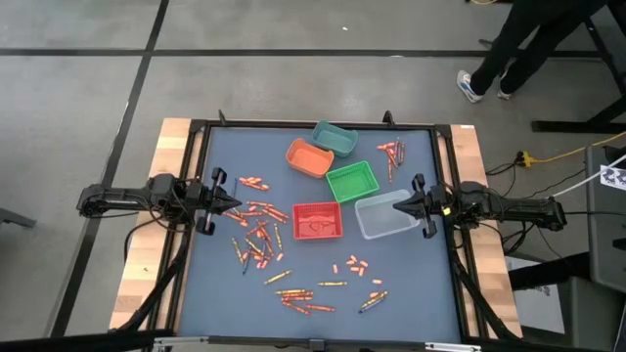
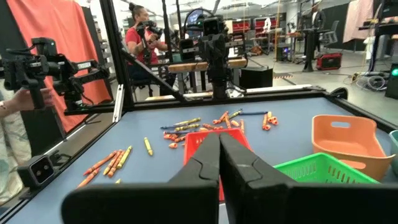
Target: Sort crayons
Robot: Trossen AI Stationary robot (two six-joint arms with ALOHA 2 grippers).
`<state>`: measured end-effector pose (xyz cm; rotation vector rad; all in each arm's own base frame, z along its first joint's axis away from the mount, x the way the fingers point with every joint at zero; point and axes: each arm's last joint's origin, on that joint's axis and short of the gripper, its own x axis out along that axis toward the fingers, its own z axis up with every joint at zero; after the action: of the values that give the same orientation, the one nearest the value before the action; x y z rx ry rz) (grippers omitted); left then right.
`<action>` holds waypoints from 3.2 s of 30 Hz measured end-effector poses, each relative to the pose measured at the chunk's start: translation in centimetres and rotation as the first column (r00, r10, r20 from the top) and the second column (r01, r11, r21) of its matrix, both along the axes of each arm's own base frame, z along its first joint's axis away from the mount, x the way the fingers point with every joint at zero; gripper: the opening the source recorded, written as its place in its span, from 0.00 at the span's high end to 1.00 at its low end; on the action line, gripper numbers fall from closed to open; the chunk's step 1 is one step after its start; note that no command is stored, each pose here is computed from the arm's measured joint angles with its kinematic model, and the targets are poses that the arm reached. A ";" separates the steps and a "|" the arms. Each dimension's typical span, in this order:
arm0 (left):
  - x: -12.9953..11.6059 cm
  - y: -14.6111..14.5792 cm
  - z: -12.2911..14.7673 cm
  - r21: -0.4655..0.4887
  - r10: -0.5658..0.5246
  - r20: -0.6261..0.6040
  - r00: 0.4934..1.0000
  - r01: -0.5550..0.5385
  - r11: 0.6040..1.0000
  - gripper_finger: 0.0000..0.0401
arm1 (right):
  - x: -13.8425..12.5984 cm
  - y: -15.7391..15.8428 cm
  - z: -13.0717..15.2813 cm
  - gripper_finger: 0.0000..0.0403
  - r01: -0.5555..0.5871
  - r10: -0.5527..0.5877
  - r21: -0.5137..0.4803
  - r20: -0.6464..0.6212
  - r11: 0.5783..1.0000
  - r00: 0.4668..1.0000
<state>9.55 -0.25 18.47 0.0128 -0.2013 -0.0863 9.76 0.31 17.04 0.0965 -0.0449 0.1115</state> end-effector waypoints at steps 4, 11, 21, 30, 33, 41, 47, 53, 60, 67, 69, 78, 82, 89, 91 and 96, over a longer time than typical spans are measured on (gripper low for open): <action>0.0 0.0 0.0 0.008 0.002 0.001 1.000 -0.002 1.000 1.00 | 0.0 0.0 0.0 1.00 0.003 -0.003 0.000 0.002 1.000 1.000; 0.0 0.0 0.0 0.008 0.001 0.001 1.000 -0.001 1.000 1.00 | 0.0 0.0 0.5 1.00 0.013 -0.013 0.001 0.049 1.000 0.999; 0.0 0.0 0.0 0.007 0.001 0.001 1.000 -0.001 1.000 1.00 | -0.4 -0.5 2.4 0.98 0.163 -0.175 0.069 0.241 0.984 0.955; 0.0 0.0 0.0 0.007 0.001 0.001 1.000 -0.001 1.000 1.00 | -0.7 -1.6 2.4 0.70 0.485 -0.539 0.263 0.197 0.834 0.819; 0.0 0.0 0.0 0.004 0.016 0.002 1.000 -0.016 1.000 1.00 | -0.9 -1.9 2.7 0.61 0.557 -0.615 0.288 0.184 0.779 0.766; 0.0 0.6 0.0 -0.035 0.203 -0.003 0.979 -0.203 0.979 1.00 | -1.0 -2.2 5.6 0.51 0.711 -0.741 0.217 0.119 0.669 0.661; 0.0 0.8 0.0 -0.060 0.284 -0.009 0.959 -0.284 0.957 1.00 | -0.2 -2.7 7.2 0.51 0.887 -0.887 0.042 -0.029 0.459 0.460; -0.1 0.9 0.0 -0.065 0.315 -0.011 0.949 -0.315 0.947 1.00 | 0.9 -4.2 8.0 0.51 0.943 -0.940 -0.039 -0.103 0.329 0.324; -0.1 1.0 0.0 -0.066 0.320 -0.012 0.947 -0.320 0.945 1.00 | 2.1 -8.4 6.5 0.51 0.959 -0.938 -0.092 -0.253 0.269 0.239; -0.1 1.0 0.0 -0.067 0.320 -0.012 0.947 -0.320 0.945 1.00 | 1.4 -13.5 3.1 0.51 0.975 -0.854 -0.059 -0.495 0.214 0.158; -0.1 1.0 0.0 -0.067 0.319 -0.012 0.948 -0.320 0.945 1.00 | 1.1 -14.6 2.0 0.51 0.975 -0.815 -0.061 -0.561 0.215 0.144; -0.1 1.0 0.0 -0.066 0.320 -0.013 0.947 -0.320 0.945 1.00 | 2.1 -16.6 -1.1 0.51 0.965 -0.759 -0.161 -0.649 0.209 0.056; -0.1 1.0 0.0 -0.066 0.320 -0.013 0.947 -0.320 0.945 1.00 | 3.0 -17.1 -1.3 0.51 0.958 -0.753 -0.222 -0.658 0.183 -0.008; -0.1 1.0 0.0 -0.066 0.320 -0.013 0.947 -0.320 0.945 1.00 | 4.0 -17.8 -1.4 0.51 0.952 -0.697 -0.215 -0.717 0.217 -0.004; -0.1 1.0 0.0 -0.066 0.320 -0.013 0.947 -0.320 0.945 1.00 | 4.4 -18.2 -1.3 0.51 0.951 -0.683 -0.193 -0.729 0.243 0.027; -0.1 1.0 0.0 -0.066 0.320 -0.013 0.947 -0.321 0.945 1.00 | 5.6 -19.5 -1.1 0.51 0.942 -0.643 -0.206 -0.766 0.265 0.013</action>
<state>9.50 0.70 18.43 -0.0215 -0.1975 0.2460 15.37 -19.22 15.97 0.5052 0.7658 -1.2398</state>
